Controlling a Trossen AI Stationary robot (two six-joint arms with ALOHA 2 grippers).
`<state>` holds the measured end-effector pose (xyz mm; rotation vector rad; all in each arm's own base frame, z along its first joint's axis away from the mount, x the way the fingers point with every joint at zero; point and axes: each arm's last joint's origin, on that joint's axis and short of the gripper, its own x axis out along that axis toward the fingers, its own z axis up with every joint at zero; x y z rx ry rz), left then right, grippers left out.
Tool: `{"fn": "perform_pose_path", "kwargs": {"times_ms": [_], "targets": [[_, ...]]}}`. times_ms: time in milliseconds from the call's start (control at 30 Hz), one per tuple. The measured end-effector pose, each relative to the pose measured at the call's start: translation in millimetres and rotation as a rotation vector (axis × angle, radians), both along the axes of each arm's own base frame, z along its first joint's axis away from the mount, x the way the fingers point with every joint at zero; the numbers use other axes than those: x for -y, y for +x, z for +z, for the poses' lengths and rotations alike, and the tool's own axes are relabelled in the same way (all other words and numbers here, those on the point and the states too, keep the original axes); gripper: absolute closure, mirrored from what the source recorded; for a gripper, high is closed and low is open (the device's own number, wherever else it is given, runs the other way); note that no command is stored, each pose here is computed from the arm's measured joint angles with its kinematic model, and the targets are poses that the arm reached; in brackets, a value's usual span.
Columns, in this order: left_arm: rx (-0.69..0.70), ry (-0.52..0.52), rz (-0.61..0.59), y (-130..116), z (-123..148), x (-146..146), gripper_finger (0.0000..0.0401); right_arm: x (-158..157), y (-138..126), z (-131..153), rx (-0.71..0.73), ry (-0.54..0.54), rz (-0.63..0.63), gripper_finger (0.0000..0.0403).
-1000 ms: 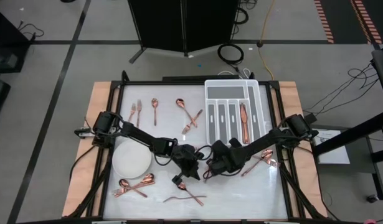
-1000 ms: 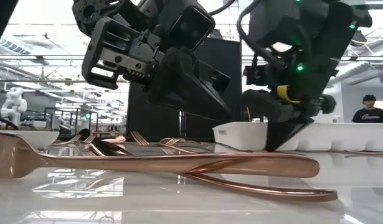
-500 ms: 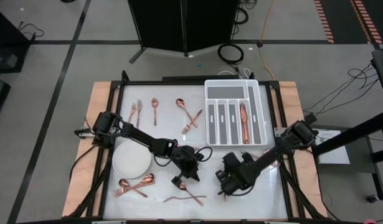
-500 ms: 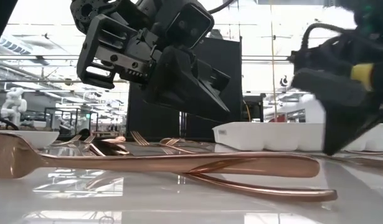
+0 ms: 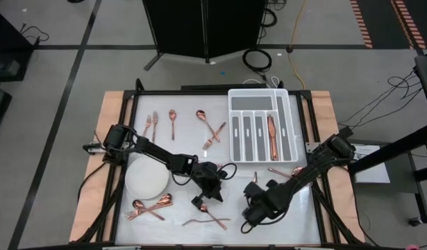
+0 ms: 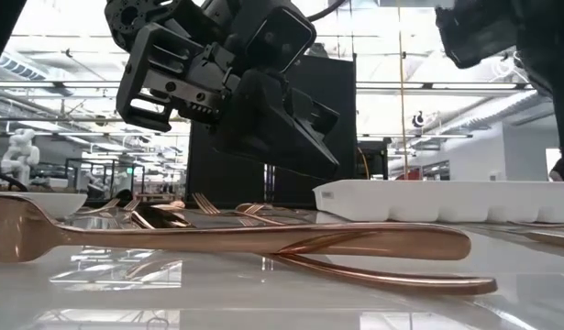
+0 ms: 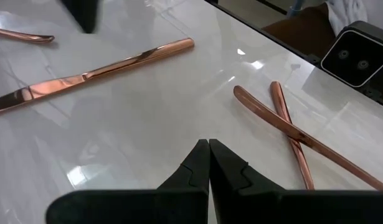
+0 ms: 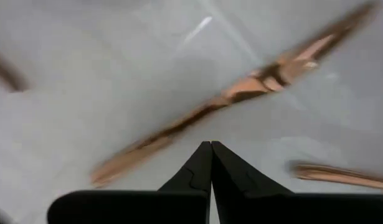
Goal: Sort silverware
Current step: Put the bronze knife into the silverware tray
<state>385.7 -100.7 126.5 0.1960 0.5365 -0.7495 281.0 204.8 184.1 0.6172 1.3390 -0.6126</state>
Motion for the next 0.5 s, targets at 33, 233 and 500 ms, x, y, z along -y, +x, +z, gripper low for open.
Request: {"fn": "perform_pose_path", "kwargs": {"times_ms": [33, 233, 500], "targets": [[0.000, 0.000, 0.000, 0, 0, 0, 0.0401, -2, 2, 0, 0.017, 0.020, 0.010, 0.0403], [-0.002, 0.000, 0.000, 0, 0, 0, 0.0401, -12, 8, -8, 0.009, 0.132, 0.089, 0.0403], [-0.002, 0.000, 0.000, 0, 0, 0, 0.0401, -20, 16, -24, 0.010, 0.201, 0.173, 0.0403]]}}
